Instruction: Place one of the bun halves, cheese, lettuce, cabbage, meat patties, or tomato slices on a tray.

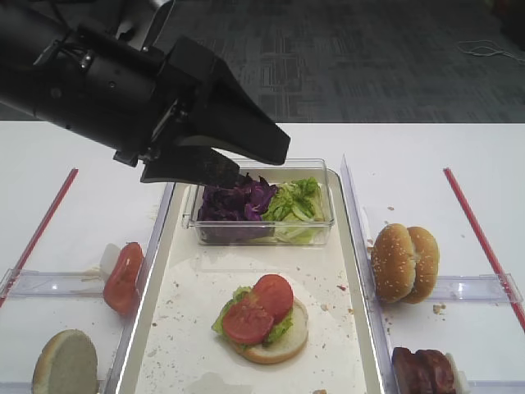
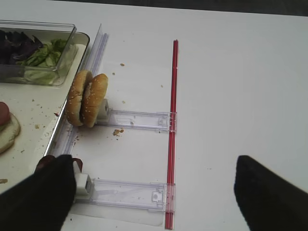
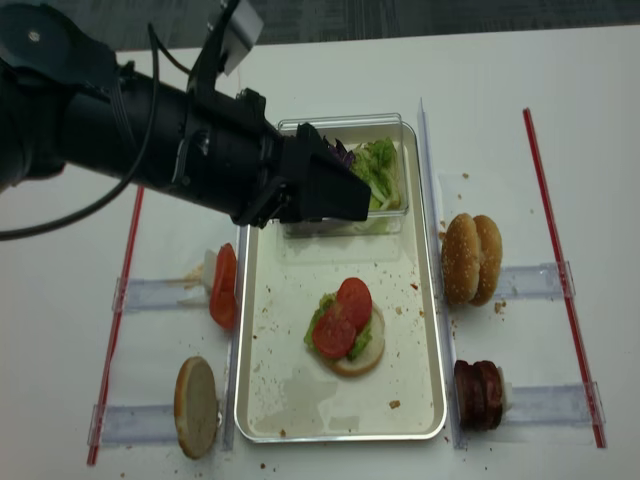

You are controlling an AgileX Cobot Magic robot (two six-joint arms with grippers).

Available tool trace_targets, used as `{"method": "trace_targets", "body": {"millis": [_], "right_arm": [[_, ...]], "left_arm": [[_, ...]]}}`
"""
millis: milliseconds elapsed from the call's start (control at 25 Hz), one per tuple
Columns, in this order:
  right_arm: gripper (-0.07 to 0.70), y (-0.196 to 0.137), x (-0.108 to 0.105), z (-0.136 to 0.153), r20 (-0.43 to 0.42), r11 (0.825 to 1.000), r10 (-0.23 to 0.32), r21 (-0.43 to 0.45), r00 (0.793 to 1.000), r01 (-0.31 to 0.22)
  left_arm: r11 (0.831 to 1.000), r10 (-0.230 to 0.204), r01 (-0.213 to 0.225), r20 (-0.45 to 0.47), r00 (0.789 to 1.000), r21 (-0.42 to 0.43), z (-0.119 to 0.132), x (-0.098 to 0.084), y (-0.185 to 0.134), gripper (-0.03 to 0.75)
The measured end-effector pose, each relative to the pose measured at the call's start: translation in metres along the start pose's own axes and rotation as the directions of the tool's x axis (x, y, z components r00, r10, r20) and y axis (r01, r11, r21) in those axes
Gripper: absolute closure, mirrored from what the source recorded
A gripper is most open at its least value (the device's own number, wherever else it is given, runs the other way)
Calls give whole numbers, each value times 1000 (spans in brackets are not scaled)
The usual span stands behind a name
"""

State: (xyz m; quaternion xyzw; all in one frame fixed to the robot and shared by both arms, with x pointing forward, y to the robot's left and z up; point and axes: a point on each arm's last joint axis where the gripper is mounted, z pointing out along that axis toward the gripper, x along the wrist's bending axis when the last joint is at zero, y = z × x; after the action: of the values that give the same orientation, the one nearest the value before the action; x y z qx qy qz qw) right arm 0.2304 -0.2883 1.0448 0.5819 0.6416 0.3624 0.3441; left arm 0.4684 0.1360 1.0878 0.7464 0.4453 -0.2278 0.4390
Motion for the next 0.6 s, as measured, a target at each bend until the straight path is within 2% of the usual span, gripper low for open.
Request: {"method": "trace_targets", "body": {"millis": [80, 200, 320, 440, 600], "right_arm": [[-58, 0, 0, 0, 0, 1000, 0, 0, 1000, 0], [-59, 0, 0, 0, 0, 1000, 0, 0, 1000, 0], [-58, 0, 0, 0, 0, 1000, -2, 0, 1000, 2], [-58, 0, 0, 0, 0, 1000, -3, 0, 1000, 3], [-58, 0, 0, 0, 0, 1000, -3, 0, 1000, 3]], "left_arm": [[1000, -10, 10, -17, 1000, 3, 0, 2, 0, 145], [1000, -20, 21, -109, 994, 9, -1, 10, -1, 145], [999, -32, 39, -241, 970, 26, -3, 22, -3, 145], [997, -25, 53, -395, 918, 60, -8, 36, -7, 145], [991, 5, 74, -576, 817, 115, -18, 52, -12, 145]]}}
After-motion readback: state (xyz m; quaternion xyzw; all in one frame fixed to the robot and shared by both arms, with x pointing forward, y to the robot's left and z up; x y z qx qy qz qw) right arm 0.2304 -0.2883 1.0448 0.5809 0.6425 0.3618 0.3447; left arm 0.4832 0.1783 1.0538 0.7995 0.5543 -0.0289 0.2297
